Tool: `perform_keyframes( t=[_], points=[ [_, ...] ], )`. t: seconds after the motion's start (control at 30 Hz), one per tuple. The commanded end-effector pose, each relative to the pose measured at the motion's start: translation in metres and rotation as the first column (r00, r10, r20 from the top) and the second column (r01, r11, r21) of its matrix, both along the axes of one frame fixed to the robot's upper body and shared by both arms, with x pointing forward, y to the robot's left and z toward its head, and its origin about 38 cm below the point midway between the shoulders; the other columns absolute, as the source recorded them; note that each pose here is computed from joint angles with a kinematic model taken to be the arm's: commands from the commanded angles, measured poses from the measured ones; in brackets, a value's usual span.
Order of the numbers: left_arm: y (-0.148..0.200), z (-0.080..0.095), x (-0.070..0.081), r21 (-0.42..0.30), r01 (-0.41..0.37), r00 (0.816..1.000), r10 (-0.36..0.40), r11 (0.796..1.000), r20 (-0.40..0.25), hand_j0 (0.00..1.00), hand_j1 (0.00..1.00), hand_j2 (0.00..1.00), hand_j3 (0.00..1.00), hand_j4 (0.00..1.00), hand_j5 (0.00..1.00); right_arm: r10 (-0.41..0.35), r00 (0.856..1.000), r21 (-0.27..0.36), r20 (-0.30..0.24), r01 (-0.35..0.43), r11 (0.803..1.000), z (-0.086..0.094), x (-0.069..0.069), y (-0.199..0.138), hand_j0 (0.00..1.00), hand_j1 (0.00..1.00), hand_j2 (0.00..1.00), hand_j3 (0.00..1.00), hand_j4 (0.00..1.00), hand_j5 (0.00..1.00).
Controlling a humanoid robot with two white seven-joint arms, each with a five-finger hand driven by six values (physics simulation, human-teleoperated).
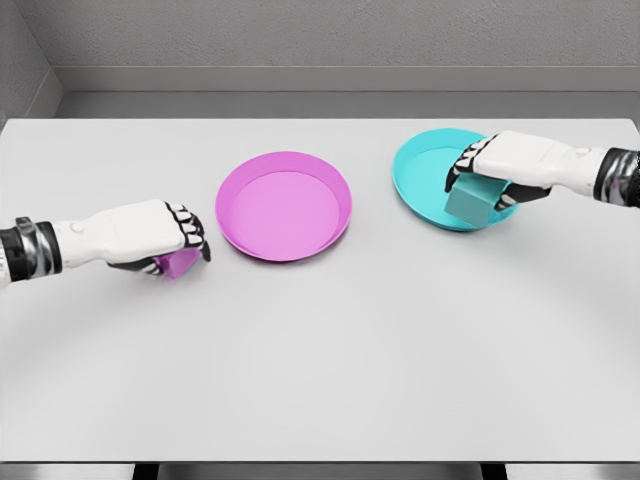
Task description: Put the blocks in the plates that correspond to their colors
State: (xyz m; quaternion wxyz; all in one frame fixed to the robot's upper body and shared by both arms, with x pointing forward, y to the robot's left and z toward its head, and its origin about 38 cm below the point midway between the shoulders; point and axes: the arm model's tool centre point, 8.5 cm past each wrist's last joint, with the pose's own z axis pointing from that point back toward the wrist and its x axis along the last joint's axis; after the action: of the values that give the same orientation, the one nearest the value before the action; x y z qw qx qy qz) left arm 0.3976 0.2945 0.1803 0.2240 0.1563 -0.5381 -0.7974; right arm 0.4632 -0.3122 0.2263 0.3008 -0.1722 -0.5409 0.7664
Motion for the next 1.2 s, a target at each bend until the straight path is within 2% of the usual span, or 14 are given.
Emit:
perform_keyframes(
  t=[0.0, 0.23, 0.5, 0.6, 0.77, 0.8, 0.87, 1.07, 1.17],
  points=[
    [-0.006, -0.001, 0.001, -0.016, 0.006, 1.000, -0.006, 1.000, 0.000, 0.60, 0.60, 0.60, 0.60, 0.60, 0.60, -0.012, 1.000, 0.016, -0.015, 0.012, 1.000, -0.008, 0.007, 0.005, 0.56, 0.56, 0.56, 0.56, 0.56, 0.56],
    [-0.017, 0.009, 0.009, -0.036, 0.022, 0.999, -0.021, 0.999, 0.029, 0.60, 0.60, 0.60, 0.60, 0.60, 0.60, -0.040, 0.999, 0.023, -0.036, 0.041, 0.999, -0.015, 0.026, 0.014, 0.56, 0.56, 0.56, 0.56, 0.56, 0.56],
    [-0.040, 0.018, 0.020, -0.062, 0.053, 0.997, -0.049, 0.997, 0.052, 0.60, 0.60, 0.60, 0.60, 0.60, 0.60, -0.085, 0.996, 0.038, -0.032, 0.086, 0.996, -0.006, 0.045, 0.010, 0.56, 0.56, 0.56, 0.56, 0.56, 0.56],
    [-0.049, 0.022, 0.028, -0.073, 0.059, 0.997, -0.054, 0.996, 0.062, 0.60, 0.60, 0.60, 0.60, 0.60, 0.60, -0.111, 0.993, 0.031, -0.038, 0.112, 0.993, -0.007, 0.054, 0.009, 0.56, 0.56, 0.56, 0.56, 0.56, 0.56],
    [-0.067, 0.023, 0.045, -0.082, 0.064, 0.997, -0.059, 0.995, 0.059, 0.60, 0.60, 0.60, 0.60, 0.60, 0.60, -0.130, 0.990, 0.040, -0.052, 0.132, 0.990, -0.010, 0.061, 0.010, 0.58, 0.58, 0.58, 0.58, 0.58, 0.58],
    [-0.069, 0.025, 0.047, -0.084, 0.065, 0.996, -0.060, 0.994, 0.062, 0.60, 0.60, 0.60, 0.60, 0.60, 0.60, -0.131, 0.990, 0.040, -0.053, 0.133, 0.990, -0.010, 0.062, 0.010, 0.68, 0.68, 0.68, 0.68, 0.68, 0.68],
    [-0.073, 0.027, 0.054, -0.094, 0.060, 0.996, -0.054, 0.994, 0.064, 0.60, 0.60, 0.60, 0.60, 0.60, 0.60, -0.129, 0.990, 0.041, -0.054, 0.132, 0.990, -0.011, 0.061, 0.011, 0.99, 0.99, 0.99, 0.99, 0.99, 0.99],
    [-0.092, 0.032, 0.067, -0.093, 0.075, 0.995, -0.069, 0.993, 0.068, 0.60, 0.60, 0.60, 0.60, 0.60, 0.60, -0.135, 0.990, 0.047, -0.048, 0.137, 0.989, -0.009, 0.062, 0.009, 1.00, 1.00, 1.00, 1.00, 1.00, 1.00],
    [-0.102, 0.034, 0.079, -0.090, 0.071, 0.996, -0.065, 0.993, 0.068, 0.60, 0.60, 0.60, 0.60, 0.60, 0.60, -0.136, 0.989, 0.046, -0.049, 0.138, 0.989, -0.009, 0.062, 0.009, 1.00, 1.00, 1.00, 1.00, 1.00, 1.00]
  ],
)
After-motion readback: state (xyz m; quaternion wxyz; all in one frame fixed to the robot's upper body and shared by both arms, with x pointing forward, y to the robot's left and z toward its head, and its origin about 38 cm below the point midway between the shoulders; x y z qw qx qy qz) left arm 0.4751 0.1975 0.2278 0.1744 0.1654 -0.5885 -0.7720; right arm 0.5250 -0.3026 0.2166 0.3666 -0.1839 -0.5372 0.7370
